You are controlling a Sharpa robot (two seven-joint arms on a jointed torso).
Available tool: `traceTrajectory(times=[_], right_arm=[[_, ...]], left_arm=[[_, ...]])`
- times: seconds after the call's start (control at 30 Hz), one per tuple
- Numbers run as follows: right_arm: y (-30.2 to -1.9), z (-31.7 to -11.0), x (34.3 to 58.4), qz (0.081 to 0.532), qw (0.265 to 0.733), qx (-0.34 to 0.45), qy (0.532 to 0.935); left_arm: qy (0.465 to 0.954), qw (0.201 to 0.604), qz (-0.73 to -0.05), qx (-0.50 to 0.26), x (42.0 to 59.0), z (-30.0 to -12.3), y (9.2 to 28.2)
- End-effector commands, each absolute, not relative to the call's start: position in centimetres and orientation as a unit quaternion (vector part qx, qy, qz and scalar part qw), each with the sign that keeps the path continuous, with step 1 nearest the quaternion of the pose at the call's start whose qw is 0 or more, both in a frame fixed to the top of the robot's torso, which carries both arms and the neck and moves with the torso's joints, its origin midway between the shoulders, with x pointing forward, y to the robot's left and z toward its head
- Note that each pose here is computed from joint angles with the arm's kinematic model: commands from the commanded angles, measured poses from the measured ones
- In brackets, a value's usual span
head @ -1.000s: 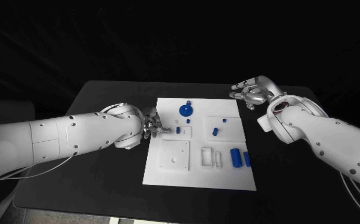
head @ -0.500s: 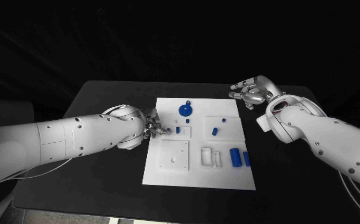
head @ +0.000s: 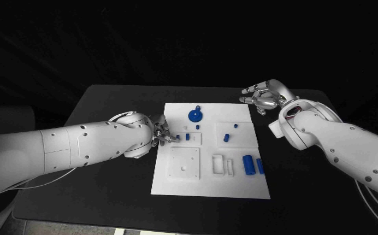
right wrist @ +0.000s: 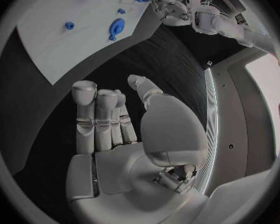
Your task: Assemble the parts on the task board
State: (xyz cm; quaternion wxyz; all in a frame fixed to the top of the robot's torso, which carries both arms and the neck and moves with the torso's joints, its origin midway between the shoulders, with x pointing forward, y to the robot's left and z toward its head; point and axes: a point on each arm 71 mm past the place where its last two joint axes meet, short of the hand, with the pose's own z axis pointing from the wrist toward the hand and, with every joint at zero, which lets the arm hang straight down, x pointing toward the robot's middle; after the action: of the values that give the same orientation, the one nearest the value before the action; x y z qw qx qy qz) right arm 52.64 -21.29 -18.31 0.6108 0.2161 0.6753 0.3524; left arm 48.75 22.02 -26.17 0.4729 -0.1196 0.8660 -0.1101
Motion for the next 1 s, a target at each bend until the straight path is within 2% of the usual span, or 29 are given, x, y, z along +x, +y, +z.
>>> traceTrajectory(times=[0.03,0.47,1.0], right_arm=[[-21.31,-18.29,52.59,0.354,0.612,0.213,0.674],[-21.38,-18.38,52.57,0.353,0.612,0.214,0.675],[-21.37,-18.45,52.55,0.353,0.611,0.215,0.675]], left_arm=[[0.863,0.476,-0.126,-0.118,48.61,-26.06,21.47],[0.865,0.473,-0.117,-0.117,48.44,-25.98,21.92],[0.864,0.472,-0.127,-0.12,48.38,-25.88,21.56]])
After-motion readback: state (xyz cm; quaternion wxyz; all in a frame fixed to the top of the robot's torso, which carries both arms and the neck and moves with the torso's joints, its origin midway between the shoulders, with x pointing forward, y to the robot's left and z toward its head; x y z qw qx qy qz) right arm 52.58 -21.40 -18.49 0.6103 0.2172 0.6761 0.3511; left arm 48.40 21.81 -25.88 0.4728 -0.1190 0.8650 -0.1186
